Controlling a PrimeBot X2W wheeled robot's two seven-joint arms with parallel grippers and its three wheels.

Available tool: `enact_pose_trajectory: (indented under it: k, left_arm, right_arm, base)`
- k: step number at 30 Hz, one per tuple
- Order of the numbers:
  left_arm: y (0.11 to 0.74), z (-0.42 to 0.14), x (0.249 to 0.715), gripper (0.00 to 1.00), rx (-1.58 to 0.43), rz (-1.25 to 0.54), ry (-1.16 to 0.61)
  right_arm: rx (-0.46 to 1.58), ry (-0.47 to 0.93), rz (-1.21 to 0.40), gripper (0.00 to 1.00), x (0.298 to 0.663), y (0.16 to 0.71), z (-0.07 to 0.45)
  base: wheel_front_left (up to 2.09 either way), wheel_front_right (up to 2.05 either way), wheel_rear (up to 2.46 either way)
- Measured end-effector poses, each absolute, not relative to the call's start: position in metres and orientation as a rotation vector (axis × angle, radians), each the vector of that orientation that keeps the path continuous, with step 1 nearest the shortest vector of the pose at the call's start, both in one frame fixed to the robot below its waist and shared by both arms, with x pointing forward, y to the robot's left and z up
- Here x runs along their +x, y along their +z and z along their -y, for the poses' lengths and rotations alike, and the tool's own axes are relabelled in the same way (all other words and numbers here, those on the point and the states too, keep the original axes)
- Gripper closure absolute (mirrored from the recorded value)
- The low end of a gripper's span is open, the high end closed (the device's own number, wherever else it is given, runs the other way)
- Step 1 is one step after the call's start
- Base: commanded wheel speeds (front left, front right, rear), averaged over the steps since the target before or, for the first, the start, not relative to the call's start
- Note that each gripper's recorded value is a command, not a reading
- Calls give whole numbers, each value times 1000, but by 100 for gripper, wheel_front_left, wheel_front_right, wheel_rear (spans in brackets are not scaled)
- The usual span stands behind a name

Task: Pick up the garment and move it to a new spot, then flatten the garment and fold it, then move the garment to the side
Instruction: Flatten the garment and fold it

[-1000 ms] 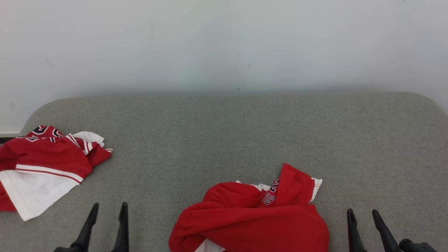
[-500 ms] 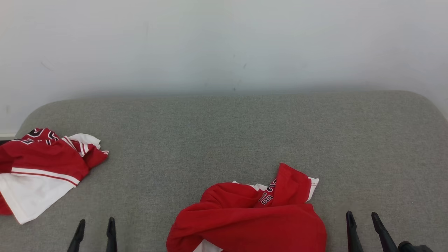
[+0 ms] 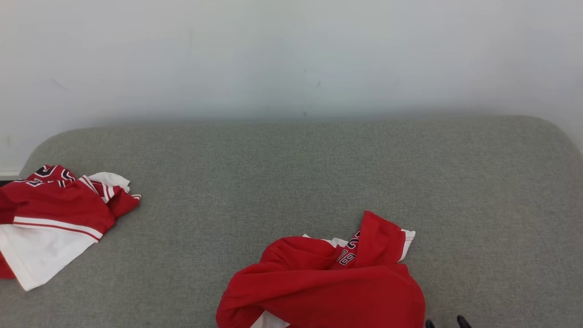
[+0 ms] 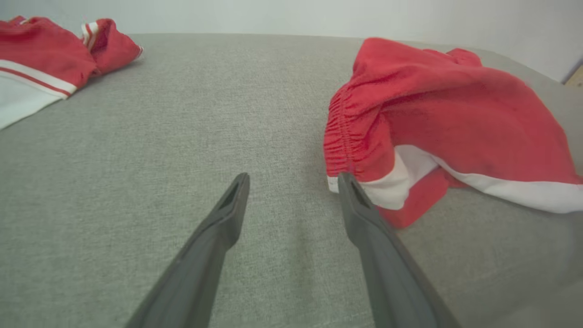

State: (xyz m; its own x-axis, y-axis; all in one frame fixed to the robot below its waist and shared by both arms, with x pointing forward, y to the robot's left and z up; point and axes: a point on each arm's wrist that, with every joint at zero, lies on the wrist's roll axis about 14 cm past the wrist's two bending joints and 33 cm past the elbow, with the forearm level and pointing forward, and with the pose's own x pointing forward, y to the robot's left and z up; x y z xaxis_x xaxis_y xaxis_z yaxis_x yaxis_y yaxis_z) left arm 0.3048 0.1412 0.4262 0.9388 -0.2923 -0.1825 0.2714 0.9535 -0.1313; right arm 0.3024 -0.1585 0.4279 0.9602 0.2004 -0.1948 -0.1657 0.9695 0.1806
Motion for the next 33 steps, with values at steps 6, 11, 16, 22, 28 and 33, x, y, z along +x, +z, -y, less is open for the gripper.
enact_pose_trajectory:
  k: [6,11,16,22,28,33]
  left_arm:
    - [408,-131,306,0,-67,-276,-376]
    - [404,-124,312,0,-23,-298,-440]
    - [403,-120,319,0,16,-309,-488]
    - [396,-114,325,0,58,-341,-539]
    - [395,-106,331,0,71,-347,-572]
    - [394,-99,332,97,65,-352,-590]
  right_arm:
    - [166,234,-325,0,284,400,147]
    - [180,241,-381,0,275,385,142]
    - [190,250,-401,0,275,378,135]
    - [188,267,-408,0,280,374,129]
    - [187,276,-424,0,282,369,125]
    - [206,290,-446,100,283,363,115]
  base:
    - [0,0,0]
    - [0,0,0]
    - [0,0,0]
    - [0,0,0]
    - [0,0,0]
    - [0,0,0]
